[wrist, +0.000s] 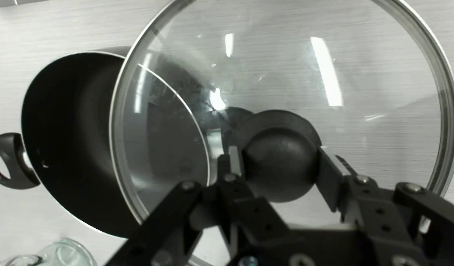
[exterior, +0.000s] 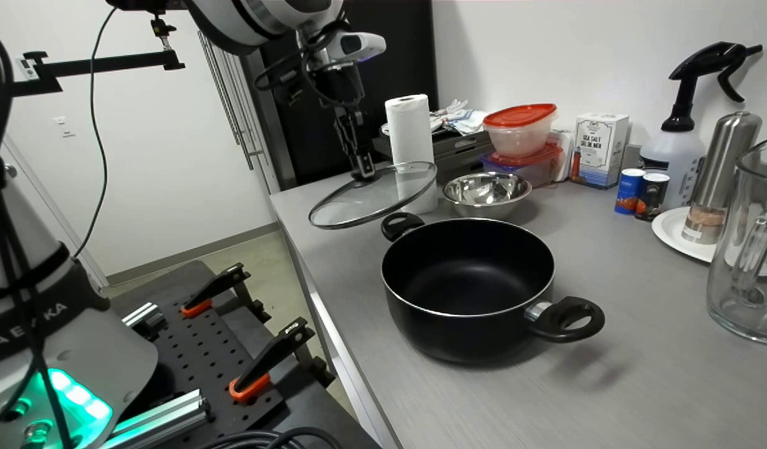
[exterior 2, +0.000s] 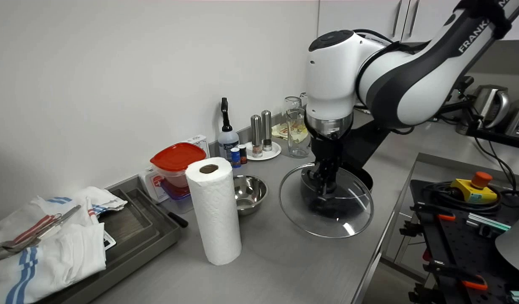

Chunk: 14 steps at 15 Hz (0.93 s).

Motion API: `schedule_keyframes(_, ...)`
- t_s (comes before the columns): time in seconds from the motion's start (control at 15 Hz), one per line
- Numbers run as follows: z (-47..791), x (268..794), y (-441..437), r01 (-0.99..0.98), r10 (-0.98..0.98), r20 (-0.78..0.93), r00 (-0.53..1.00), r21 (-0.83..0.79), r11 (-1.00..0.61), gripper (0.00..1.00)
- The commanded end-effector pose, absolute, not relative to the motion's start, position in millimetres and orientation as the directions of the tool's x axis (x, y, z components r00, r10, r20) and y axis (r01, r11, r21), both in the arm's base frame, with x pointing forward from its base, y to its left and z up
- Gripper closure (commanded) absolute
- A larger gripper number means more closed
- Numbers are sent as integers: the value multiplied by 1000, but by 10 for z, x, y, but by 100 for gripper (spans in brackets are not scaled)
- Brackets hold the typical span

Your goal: Uncover the pot

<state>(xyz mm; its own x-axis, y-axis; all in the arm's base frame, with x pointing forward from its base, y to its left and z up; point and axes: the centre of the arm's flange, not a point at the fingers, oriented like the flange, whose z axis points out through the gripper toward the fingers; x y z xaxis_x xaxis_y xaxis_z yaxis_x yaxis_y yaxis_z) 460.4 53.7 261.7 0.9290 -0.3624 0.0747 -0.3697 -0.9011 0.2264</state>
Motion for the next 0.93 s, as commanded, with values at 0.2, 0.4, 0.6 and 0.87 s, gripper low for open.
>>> schedule_keyframes(0.2, 2516, 4503, 1250, -236, -216, 102, 971, 283, -929, 75)
schedule_keyframes(0.4, 2392, 4465, 1493, -164, -146, 84, 986, 287, -944, 75)
schedule_keyframes(0.6, 2267, 4488, 1690, -119, -102, 72, 992, 289, -950, 75)
schedule_keyframes(0.87, 2125, 4614, 1910, -79, -64, 61, 996, 276, -958, 75)
